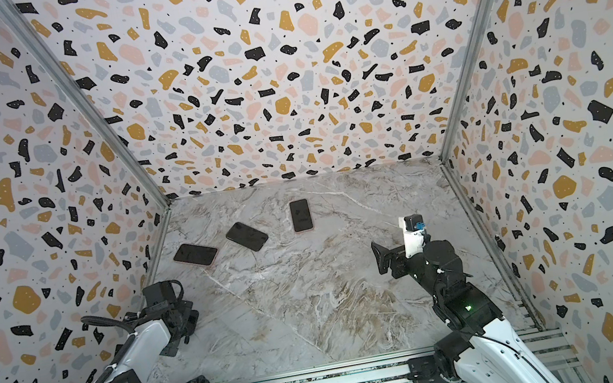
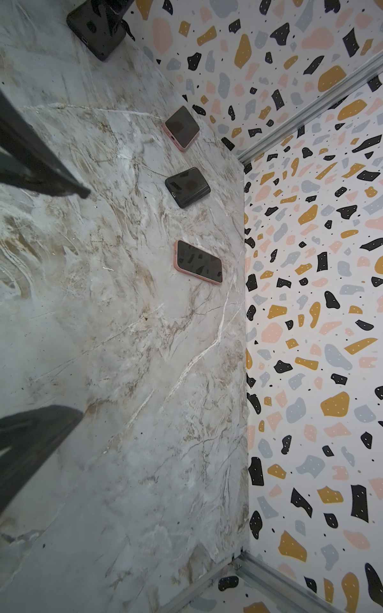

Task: Take the phone out of the phone case
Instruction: 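Lower the left gripper and grasp the dark-cased phone's near end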

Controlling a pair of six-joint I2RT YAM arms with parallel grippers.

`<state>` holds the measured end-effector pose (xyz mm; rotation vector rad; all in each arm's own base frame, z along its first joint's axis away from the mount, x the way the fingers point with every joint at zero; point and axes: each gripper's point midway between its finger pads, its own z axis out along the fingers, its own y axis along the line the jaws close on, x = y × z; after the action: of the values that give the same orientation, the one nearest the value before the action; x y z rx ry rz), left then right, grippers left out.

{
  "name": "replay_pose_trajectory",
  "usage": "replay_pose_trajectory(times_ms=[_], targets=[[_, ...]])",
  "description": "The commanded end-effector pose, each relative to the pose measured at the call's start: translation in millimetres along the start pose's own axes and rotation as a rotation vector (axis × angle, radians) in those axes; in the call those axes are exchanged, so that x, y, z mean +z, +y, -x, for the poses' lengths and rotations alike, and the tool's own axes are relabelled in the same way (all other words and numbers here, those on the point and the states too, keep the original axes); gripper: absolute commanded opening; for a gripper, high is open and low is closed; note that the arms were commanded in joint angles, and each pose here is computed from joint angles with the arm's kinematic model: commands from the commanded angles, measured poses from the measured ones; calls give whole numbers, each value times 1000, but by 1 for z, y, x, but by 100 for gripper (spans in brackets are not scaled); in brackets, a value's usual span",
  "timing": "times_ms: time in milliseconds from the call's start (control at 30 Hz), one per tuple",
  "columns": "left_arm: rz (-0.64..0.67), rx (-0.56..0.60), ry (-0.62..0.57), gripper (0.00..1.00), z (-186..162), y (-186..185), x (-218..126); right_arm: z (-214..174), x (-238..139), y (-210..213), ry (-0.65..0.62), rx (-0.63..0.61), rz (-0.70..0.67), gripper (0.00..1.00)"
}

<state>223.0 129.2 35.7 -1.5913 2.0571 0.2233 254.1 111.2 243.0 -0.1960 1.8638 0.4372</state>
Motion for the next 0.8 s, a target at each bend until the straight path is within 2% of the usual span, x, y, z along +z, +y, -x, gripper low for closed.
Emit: replay_pose_trajectory(times_ms=[0,433,467,767], targets=[[-32,23,11,99,0,-4,5,4,-1,7,-11,7,34,99],[-38,15,41,100,5,-11,16,1,2,11,-7,4,55,99],[-43,45,44,100,5,-12,16,2,1,11,-10,5,57,99],[-44,50,86,100,-2,-16,26,-2,3,12,-7,4,63,99]])
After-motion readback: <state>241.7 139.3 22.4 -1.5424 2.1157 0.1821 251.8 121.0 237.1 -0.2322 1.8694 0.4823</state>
